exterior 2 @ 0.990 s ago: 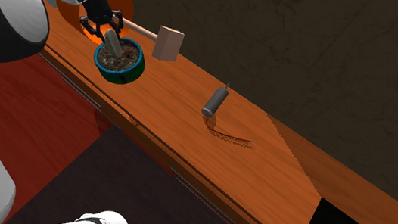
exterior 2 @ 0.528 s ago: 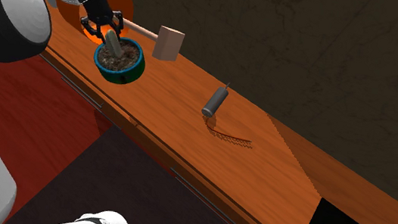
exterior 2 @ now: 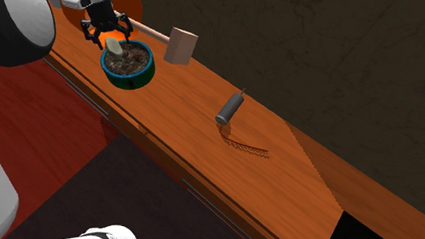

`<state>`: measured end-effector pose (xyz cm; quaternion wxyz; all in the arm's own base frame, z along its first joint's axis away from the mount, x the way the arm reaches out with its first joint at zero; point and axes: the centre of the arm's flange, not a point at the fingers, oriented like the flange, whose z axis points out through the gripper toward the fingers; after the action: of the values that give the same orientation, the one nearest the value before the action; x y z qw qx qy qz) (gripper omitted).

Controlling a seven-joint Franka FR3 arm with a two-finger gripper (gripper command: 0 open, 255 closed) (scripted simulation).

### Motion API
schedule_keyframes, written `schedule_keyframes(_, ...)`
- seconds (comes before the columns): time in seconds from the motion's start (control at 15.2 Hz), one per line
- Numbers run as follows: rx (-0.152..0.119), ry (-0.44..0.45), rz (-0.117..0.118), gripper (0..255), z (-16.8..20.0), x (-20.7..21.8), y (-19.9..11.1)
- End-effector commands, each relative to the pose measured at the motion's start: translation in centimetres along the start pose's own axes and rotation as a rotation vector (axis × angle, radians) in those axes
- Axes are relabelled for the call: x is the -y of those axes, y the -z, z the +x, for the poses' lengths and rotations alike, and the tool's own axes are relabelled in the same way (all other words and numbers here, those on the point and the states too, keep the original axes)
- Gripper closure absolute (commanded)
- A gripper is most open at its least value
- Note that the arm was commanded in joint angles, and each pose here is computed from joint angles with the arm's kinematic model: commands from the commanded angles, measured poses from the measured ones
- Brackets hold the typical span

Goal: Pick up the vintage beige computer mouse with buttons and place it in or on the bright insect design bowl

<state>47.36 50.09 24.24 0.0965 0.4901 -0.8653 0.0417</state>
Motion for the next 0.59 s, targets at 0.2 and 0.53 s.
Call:
schedule_keyframes(0.2, 0.046, -0.01, 0.025, 0, -0.7, 1.5, 0.8)
schedule_keyframes(0.53, 0.046, -0.01, 0.025, 0, -0.7, 1.5, 0.8)
